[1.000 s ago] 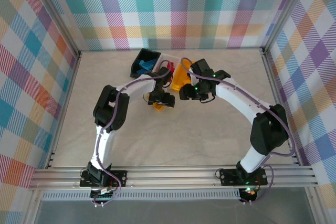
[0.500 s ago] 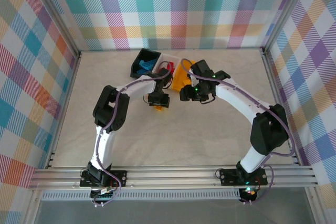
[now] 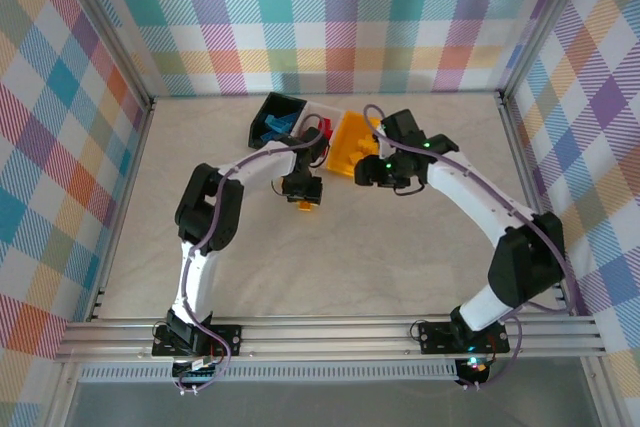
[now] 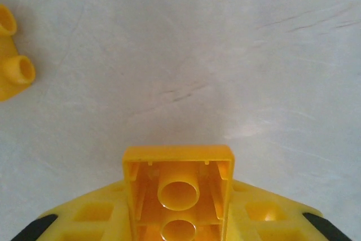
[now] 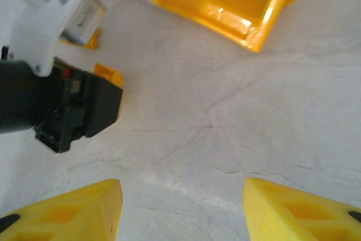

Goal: Sort the legos into containers by color

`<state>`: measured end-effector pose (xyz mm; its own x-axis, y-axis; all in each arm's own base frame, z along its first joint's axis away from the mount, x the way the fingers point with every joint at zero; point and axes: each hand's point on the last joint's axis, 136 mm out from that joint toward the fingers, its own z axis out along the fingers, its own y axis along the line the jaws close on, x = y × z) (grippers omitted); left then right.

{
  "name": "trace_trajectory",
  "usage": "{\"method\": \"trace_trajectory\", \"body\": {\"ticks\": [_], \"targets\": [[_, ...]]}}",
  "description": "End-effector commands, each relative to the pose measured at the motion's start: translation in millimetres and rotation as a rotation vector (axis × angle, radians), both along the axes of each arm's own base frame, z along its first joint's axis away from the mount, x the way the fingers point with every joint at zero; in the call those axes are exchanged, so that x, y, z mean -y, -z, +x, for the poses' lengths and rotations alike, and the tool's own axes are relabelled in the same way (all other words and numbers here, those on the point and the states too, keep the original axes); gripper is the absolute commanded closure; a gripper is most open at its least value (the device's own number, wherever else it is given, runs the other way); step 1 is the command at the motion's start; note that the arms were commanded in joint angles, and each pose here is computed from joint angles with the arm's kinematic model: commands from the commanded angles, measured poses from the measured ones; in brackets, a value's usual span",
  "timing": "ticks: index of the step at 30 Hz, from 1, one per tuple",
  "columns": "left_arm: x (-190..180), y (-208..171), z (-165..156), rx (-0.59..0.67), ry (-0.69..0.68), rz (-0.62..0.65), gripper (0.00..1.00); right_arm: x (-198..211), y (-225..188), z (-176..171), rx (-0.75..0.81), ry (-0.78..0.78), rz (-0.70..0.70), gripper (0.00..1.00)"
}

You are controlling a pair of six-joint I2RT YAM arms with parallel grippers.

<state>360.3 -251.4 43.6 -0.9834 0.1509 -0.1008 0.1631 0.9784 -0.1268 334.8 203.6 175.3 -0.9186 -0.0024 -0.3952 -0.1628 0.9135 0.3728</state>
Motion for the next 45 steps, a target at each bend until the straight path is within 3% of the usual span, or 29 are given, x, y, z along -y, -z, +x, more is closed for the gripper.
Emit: {"method": "trace_trajectory", "body": {"ticks": [1,5,11,16,23,29,33,38,43,45], "targets": [[28.7,-68.4,8.8,0.081,-0.031,-0.182,0.67,19.9,-14.4,3.4,0.019,0.085,0.058,0.41],[63.8,-105.4,45.3,0.163,-0.051,-0.318,0.66,39.2,-17.7,3.7,0.014,0.166,0.109,0.41],[114.4,-128.5,102.6,0.228,-0.083,-0.466,0.66,47.8,-20.7,-3.7,0.009,0.194,0.135,0.41],[138.3,-120.5,137.5,0.266,-0.138,-0.538,0.66,48.7,-21.9,-7.2,0.007,0.201,0.149,0.41],[148.1,-90.4,153.8,0.265,-0.177,-0.555,0.66,48.4,-25.2,-10.5,0.001,0.206,0.162,0.41],[157.8,-97.3,156.4,0.265,-0.165,-0.602,0.39,50.0,-20.2,-15.4,-0.007,0.187,0.144,0.41],[157.8,-118.9,153.4,0.281,-0.151,-0.628,0.32,44.1,-17.2,-13.3,-0.018,0.167,0.163,0.41],[132.3,-161.2,136.0,0.336,-0.116,-0.545,0.3,21.2,-11.3,-7.4,-0.031,0.065,0.156,0.41],[37.2,-185.0,102.2,0.395,-0.158,-0.215,0.26,-33.4,1.3,-2.3,-0.051,-0.114,0.1,0.41],[-2.5,-188.7,86.2,0.4,-0.21,-0.163,0.24,-60.1,9.7,-0.1,-0.065,-0.177,0.091,0.41]]}}
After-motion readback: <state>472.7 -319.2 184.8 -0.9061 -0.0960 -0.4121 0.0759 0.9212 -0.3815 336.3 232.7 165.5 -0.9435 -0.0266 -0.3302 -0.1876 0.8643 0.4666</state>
